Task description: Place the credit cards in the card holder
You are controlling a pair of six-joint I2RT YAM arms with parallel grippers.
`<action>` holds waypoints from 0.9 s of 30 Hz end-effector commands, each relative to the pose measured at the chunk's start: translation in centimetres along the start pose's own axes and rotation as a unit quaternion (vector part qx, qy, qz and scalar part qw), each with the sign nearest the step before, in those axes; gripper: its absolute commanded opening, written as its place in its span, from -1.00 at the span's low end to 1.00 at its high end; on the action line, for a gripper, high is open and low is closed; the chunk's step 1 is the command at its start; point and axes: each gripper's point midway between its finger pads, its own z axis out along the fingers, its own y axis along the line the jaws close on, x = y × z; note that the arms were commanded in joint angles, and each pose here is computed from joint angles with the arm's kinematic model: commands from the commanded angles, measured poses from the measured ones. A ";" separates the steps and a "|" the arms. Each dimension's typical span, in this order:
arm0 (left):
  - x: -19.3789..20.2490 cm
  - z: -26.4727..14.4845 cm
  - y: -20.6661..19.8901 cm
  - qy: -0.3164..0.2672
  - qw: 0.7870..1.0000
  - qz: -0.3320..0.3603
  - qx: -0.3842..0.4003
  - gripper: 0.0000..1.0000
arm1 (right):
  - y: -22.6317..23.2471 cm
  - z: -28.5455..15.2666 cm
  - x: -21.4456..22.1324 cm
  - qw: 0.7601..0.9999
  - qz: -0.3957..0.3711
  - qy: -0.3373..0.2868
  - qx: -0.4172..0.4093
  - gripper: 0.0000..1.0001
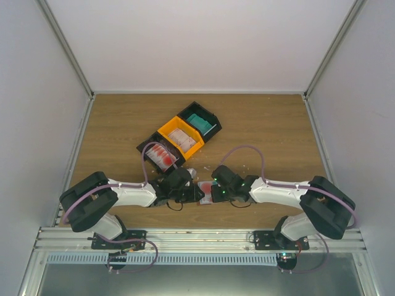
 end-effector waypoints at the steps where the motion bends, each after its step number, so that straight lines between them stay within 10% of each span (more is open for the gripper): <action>1: -1.3 0.0 -2.0 -0.017 0.999 0.020 0.035 -0.47 | -2.8 0.7 2.9 0.998 0.005 0.041 0.048 -0.99; 27: -3.1 -0.6 -3.1 -0.049 0.996 0.065 0.024 -0.50 | -2.8 1.0 3.0 0.998 0.001 0.040 0.048 -0.99</action>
